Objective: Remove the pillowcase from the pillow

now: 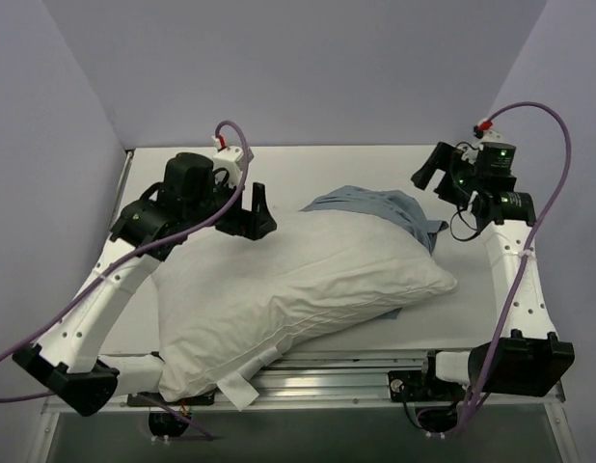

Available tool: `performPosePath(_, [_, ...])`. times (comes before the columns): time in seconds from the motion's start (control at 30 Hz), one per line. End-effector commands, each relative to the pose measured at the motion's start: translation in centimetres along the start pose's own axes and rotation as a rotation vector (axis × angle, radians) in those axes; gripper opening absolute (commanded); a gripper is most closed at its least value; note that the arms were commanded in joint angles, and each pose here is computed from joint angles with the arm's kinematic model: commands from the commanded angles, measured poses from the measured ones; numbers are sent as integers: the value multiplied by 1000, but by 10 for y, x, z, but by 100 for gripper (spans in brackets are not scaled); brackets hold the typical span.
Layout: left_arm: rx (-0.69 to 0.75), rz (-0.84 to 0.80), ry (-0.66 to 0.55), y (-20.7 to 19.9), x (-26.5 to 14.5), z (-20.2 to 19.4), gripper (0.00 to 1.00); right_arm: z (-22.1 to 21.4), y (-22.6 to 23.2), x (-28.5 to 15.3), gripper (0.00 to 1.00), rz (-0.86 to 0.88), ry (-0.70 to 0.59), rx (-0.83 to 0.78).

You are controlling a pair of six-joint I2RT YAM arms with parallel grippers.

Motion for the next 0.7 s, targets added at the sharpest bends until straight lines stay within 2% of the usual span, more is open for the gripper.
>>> performPosePath(0.0, [33, 28, 9, 1, 29, 23, 94, 8, 37, 15, 91, 170, 4, -142])
performPosePath(0.03, [3, 8, 73, 2, 51, 22, 94, 4, 57, 18, 92, 220, 18, -190])
performPosePath(0.2, [-91, -117, 195, -5, 106, 9, 94, -5, 105, 55, 97, 276, 115, -383])
performPosePath(0.33, [-123, -80, 320, -4, 137, -33, 94, -14, 136, 74, 100, 293, 175, -503])
performPosePath(0.37, [-134, -75, 343, -3, 140, -41, 94, -24, 144, 85, 100, 293, 223, -531])
performPosePath(0.43, [-157, -57, 393, 0, 146, -67, 99, -37, 146, 93, 100, 272, 295, -584])
performPosePath(0.53, [-190, -48, 402, 3, 147, -88, 66, -60, 148, 105, 100, 258, 413, -651])
performPosePath(0.57, [-198, -27, 431, 9, 148, -102, 45, -70, 145, 111, 100, 247, 457, -662])
performPosePath(0.63, [-203, -4, 438, 13, 148, -112, 28, -82, 140, 113, 98, 252, 537, -696])
performPosePath(0.67, [-203, 17, 458, 18, 148, -120, 13, -90, 137, 118, 94, 250, 583, -710])
Point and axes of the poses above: each gripper's point midway between its finger pads, its own x axis out along the fingers, its own y axis along the line the jaws close on, z = x × y, the point moved 10 cm from there along -x, back along the fingers, and after that the axes turned 15 degrees about -x, right-handed, at the moved point
